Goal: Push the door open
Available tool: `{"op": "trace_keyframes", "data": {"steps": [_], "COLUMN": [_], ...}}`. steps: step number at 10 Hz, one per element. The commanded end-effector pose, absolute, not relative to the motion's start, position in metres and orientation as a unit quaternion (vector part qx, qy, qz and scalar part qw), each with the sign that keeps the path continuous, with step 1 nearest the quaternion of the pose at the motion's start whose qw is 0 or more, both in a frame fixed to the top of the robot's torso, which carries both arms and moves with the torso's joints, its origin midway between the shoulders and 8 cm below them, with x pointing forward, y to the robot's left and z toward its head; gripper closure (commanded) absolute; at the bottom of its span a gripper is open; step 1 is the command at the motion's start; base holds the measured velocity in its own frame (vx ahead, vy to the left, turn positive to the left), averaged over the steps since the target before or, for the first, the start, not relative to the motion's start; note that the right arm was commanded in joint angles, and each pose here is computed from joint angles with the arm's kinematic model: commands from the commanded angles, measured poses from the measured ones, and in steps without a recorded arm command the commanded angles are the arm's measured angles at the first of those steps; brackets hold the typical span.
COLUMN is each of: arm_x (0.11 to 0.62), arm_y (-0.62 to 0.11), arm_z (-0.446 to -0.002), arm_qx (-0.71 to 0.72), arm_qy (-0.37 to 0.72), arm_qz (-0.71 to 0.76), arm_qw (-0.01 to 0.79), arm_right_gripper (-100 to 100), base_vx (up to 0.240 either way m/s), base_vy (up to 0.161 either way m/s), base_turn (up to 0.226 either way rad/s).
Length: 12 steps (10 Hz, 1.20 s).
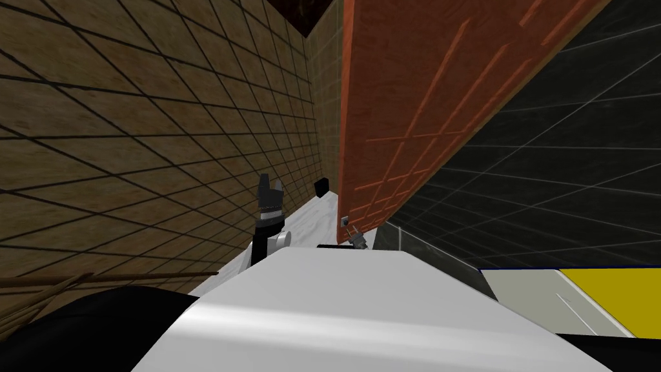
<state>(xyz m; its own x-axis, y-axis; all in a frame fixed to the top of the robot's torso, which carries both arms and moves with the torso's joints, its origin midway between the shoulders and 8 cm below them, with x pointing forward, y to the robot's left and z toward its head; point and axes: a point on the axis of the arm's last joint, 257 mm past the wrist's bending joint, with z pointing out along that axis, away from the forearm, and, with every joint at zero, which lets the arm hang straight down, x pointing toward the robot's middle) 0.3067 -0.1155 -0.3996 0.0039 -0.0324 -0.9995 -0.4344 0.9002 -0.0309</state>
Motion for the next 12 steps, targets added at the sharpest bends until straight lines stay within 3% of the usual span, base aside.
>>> {"op": "trace_keyframes", "data": {"steps": [1,5,6,12], "arm_x": [0.306,0.306,0.303,0.303], "arm_y": [-0.116,-0.116,-0.128,-0.13], "arm_z": [-0.4,-0.4,-0.404,-0.399], "arm_qx": [-0.169,-0.169,-0.178,-0.141], "arm_qy": [0.691,0.691,0.694,0.695], "arm_qz": [0.146,0.146,0.139,0.134], "arm_qw": [0.688,0.688,0.684,0.693], "arm_right_gripper": [100,100,-100,-100], "base_vx": [-0.027,-0.011,-0.03,-0.121], "base_vy": [-0.011,-0.005,0.009,0.031], "base_turn": [0.0,0.0,-0.048,-0.083]}}
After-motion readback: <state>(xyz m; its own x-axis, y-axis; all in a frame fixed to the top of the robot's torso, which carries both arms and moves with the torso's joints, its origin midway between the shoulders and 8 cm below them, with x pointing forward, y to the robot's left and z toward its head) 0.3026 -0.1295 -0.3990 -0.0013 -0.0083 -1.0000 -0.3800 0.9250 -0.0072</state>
